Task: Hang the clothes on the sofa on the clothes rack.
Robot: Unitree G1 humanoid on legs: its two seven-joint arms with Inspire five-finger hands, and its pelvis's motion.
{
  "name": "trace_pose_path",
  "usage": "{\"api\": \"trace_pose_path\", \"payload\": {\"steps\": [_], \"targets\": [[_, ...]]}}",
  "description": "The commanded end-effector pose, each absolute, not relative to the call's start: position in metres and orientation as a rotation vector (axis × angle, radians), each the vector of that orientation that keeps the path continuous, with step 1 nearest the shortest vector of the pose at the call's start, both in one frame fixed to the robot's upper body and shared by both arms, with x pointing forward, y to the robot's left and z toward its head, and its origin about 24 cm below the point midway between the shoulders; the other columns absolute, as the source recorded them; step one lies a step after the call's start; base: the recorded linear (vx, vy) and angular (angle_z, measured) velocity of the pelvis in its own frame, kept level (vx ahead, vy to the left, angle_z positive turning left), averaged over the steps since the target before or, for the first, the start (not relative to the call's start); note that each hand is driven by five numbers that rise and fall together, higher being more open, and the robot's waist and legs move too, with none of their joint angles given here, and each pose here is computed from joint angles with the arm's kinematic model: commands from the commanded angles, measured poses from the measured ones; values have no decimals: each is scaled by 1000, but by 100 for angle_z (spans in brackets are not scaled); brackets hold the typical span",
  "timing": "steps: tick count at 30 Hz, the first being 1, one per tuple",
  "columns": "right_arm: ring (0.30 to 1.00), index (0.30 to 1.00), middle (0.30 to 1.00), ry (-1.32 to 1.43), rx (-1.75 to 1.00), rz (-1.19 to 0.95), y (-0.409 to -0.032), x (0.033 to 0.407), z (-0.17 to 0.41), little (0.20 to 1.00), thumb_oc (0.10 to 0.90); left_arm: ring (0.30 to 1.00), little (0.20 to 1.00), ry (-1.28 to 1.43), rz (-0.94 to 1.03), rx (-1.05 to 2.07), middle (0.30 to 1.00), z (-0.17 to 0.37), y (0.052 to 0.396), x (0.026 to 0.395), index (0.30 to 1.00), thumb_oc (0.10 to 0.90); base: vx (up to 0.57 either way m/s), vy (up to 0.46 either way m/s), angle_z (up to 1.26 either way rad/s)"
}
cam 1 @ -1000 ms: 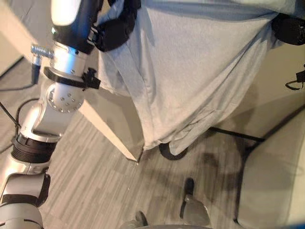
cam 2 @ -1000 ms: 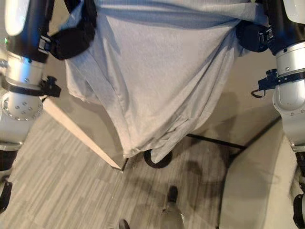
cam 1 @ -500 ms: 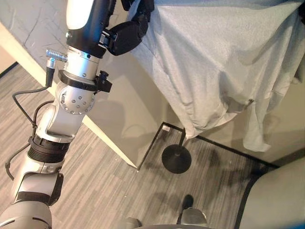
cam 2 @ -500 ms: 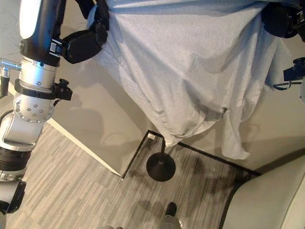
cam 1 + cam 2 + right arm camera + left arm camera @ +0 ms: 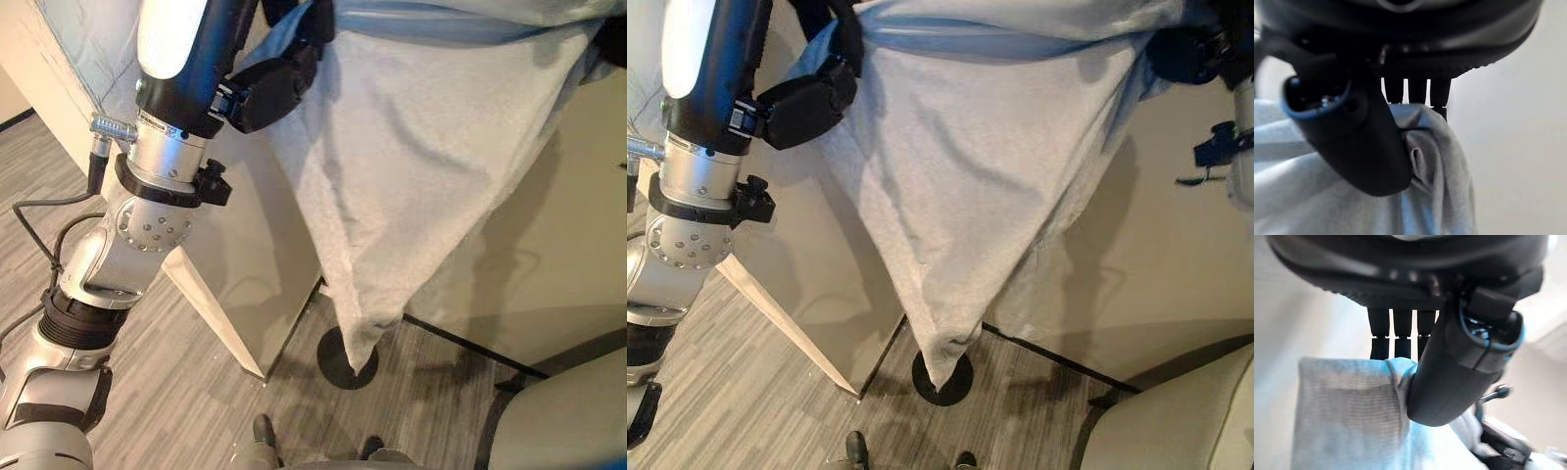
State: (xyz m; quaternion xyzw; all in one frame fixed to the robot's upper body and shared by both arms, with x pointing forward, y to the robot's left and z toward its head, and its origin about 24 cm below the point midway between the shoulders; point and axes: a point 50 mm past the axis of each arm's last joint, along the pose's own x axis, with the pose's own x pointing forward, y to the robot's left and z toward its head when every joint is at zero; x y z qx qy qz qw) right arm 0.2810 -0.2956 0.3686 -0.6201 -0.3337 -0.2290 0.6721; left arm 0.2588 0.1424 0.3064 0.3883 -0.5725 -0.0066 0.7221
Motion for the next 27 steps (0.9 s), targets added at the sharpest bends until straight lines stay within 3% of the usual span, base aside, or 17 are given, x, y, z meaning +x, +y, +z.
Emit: {"api": "trace_pose_path", "payload": {"steps": [1, 12, 21, 24, 25, 27], "targets": [[300, 300, 300, -776, -1322, -778, -322, 256, 419, 300, 400, 300, 300, -1147, 314, 819, 300, 338, 201, 281, 300, 400, 52, 4, -1], [300, 300, 300, -596, -1240, -700, -332, 293, 373, 300, 400, 300, 300, -956, 260, 859, 300, 310, 199, 317, 300, 400, 42, 4, -10], [300, 300, 300, -383, -1052, -510, -317, 325, 252, 300, 400, 300, 300, -627, 191, 872, 300, 230, 207, 346, 300, 400, 19, 3, -3], [300, 300, 300, -358, -959, -489, -309, 324, 222, 300, 400, 300, 300, -525, 192, 850, 300, 201, 211, 348, 300, 400, 32, 14, -9], [300, 300, 300, -252, -861, -448, -300, 309, 162, 300, 400, 300, 300, -386, 176, 767, 300, 150, 215, 332, 300, 400, 59, 27, -13], [300, 300, 300, -239, -849, -447, -298, 305, 154, 300, 400, 300, 300, -369, 172, 751, 300, 143, 215, 328, 300, 400, 41, 21, -6]]}}
